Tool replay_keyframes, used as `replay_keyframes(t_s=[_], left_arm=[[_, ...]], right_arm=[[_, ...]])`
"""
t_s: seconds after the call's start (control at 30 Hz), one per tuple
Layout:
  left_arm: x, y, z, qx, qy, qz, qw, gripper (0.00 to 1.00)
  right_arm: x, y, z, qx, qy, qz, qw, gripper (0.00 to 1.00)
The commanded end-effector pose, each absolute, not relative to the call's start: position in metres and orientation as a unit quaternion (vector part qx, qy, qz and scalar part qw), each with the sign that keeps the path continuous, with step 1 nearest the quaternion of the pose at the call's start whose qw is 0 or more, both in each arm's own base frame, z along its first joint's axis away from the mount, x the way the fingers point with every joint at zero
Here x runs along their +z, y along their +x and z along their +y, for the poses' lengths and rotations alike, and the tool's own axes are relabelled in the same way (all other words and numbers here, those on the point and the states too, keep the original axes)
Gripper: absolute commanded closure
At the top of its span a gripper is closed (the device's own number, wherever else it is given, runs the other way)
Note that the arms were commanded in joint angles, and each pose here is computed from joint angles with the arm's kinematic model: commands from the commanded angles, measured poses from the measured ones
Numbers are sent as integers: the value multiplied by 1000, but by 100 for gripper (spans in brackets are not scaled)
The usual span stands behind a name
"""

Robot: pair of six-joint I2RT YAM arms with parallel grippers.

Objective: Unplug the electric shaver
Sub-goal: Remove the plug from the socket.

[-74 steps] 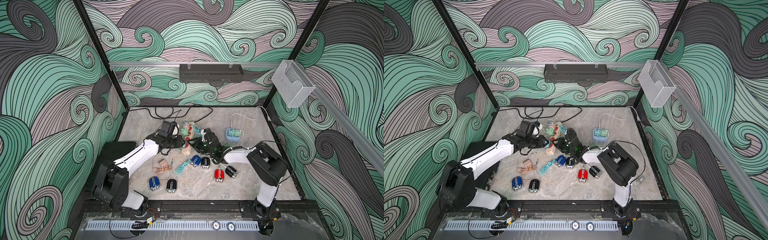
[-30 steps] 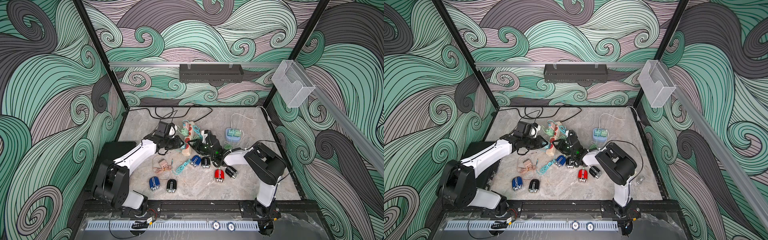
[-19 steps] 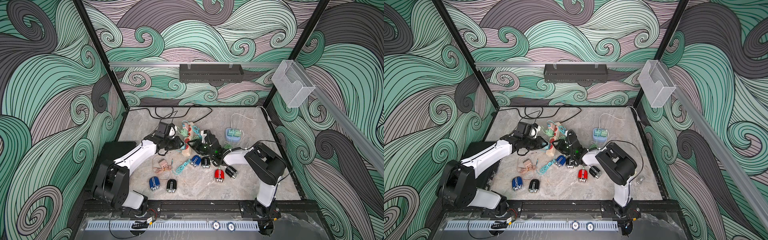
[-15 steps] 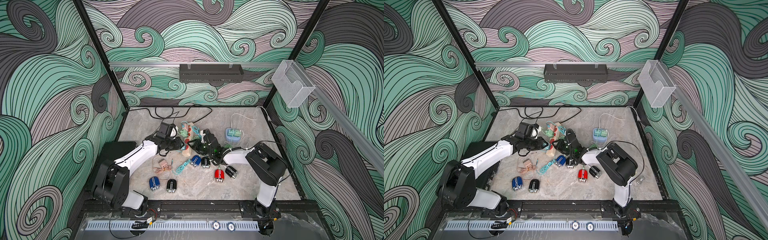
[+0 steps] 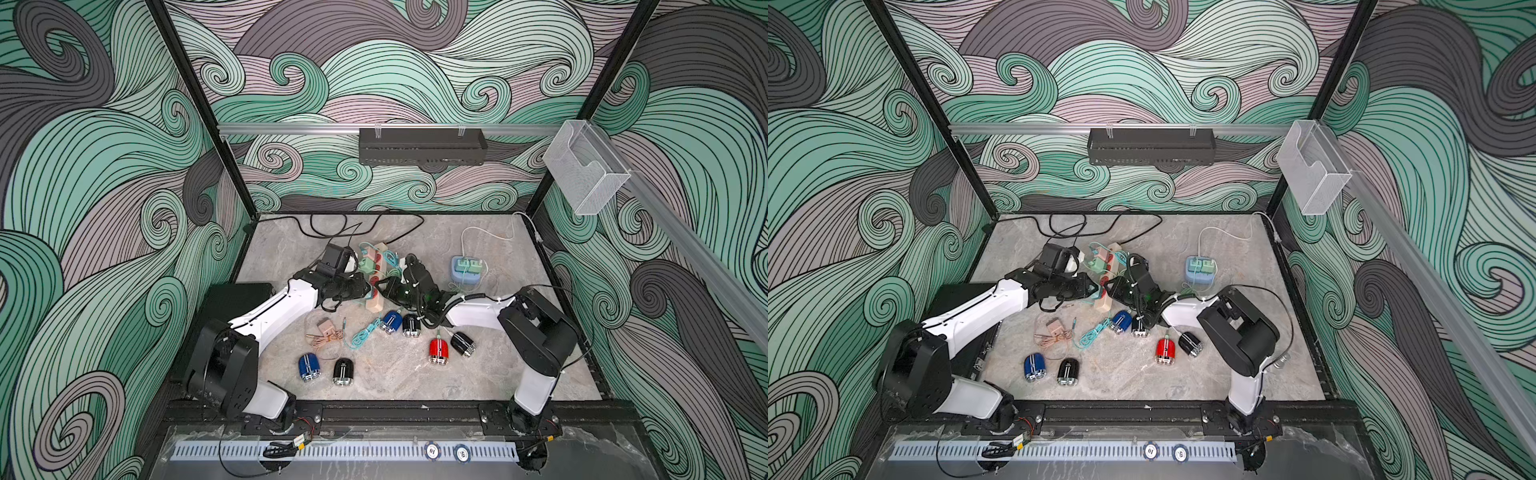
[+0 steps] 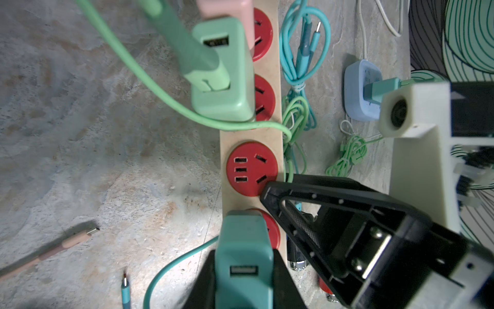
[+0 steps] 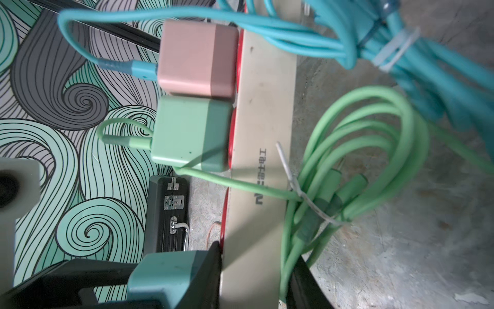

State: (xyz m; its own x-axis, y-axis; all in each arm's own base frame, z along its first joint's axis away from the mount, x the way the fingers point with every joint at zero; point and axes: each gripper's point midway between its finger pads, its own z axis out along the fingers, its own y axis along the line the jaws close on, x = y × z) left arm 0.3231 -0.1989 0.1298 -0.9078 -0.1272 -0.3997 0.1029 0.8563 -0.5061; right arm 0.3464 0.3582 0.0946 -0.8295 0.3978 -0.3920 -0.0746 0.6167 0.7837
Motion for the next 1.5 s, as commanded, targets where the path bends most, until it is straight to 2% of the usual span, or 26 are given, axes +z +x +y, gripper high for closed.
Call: replay_keyframes(t_s=[0.0, 0.3, 0.53, 0.9, 1.1, 1.47], left_arm=[[161, 319, -202, -323, -14, 924, 203, 100], [159, 325, -183, -367, -10, 903, 221, 100], [145, 321, -175, -348, 3, 913, 212, 100], [139, 314, -181, -272, 23, 938, 212, 100], [146, 310, -191, -269, 30, 940, 208, 100], [149, 316, -172, -309, -16, 929, 205, 100]], right_arm=[[69, 377, 309, 347, 149, 860, 343, 88], [73, 378, 310, 405, 165, 835, 334, 88], [77, 381, 315, 432, 167, 824, 327, 88], [78, 377, 304, 311, 127, 876, 346, 89], [87, 378, 301, 273, 108, 884, 363, 89], [99, 379, 309, 393, 131, 836, 360, 89]])
